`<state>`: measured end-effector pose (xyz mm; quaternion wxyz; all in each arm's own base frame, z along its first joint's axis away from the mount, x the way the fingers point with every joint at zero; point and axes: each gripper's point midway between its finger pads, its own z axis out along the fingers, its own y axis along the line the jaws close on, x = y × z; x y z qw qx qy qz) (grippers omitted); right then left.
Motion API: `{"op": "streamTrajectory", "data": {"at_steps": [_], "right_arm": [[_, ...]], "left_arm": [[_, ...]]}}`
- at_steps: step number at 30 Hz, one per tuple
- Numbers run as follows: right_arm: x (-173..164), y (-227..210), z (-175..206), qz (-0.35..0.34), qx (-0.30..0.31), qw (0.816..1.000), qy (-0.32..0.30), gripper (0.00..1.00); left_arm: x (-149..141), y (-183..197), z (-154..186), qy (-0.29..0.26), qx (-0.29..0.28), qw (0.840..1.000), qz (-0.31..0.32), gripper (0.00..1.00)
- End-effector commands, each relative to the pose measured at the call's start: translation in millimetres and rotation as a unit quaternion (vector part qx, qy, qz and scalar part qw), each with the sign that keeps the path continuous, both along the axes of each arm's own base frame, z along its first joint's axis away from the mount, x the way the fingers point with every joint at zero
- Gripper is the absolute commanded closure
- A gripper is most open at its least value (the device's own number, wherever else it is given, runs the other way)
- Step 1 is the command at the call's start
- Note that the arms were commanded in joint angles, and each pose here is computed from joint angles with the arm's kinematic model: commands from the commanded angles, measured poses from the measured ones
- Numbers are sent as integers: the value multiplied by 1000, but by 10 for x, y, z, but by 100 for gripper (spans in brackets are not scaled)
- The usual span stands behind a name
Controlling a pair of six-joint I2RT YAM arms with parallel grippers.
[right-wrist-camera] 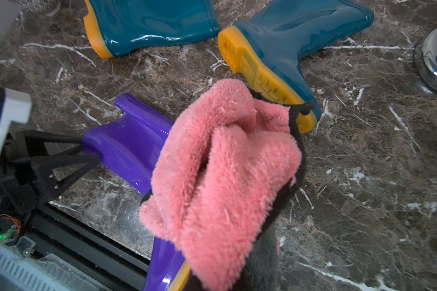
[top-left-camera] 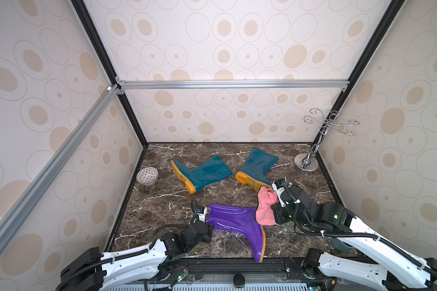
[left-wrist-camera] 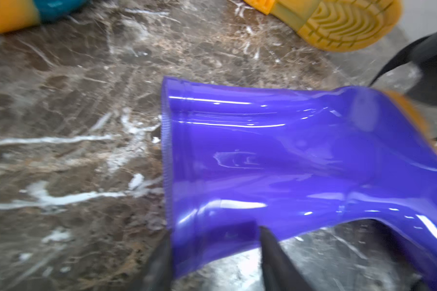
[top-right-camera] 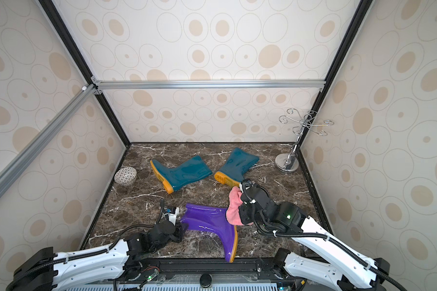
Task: Wipe the rubber boots with a cloth
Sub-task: Wipe the dirt off the rubber boot, then pick up the rubber boot from the center of the board.
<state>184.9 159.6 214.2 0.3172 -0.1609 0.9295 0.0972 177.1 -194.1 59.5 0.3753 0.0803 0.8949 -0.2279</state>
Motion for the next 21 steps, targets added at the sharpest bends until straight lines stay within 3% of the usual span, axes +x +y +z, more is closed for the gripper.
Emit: {"op": "streamTrajectory", "data": {"at_steps": [1, 6, 13, 15, 18, 21], "right_arm": [[-25, -90, -85, 0, -31, 999, 9, 100], [-4, -81, -49, 0, -23, 1000, -4, 100], [-11, -122, -7, 1, -30, 1000, -8, 100], [-19, -147, 11, 0, -32, 999, -11, 100], [-31, -172, 16, -2, -30, 999, -13, 100], [-38, -171, -17, -3, -28, 1000, -12, 100]], "left_arm": [[-12, -127, 223, -4, -43, 999, -19, 17], [-78, -120, 135, 30, -69, 997, -13, 0], [-78, -126, -108, 113, -91, 989, -5, 2], [-64, -62, -165, 128, -64, 990, 7, 3], [-1, -5, -65, 115, -39, 992, 17, 0], [45, -63, 91, 94, -55, 994, 7, 1]]}}
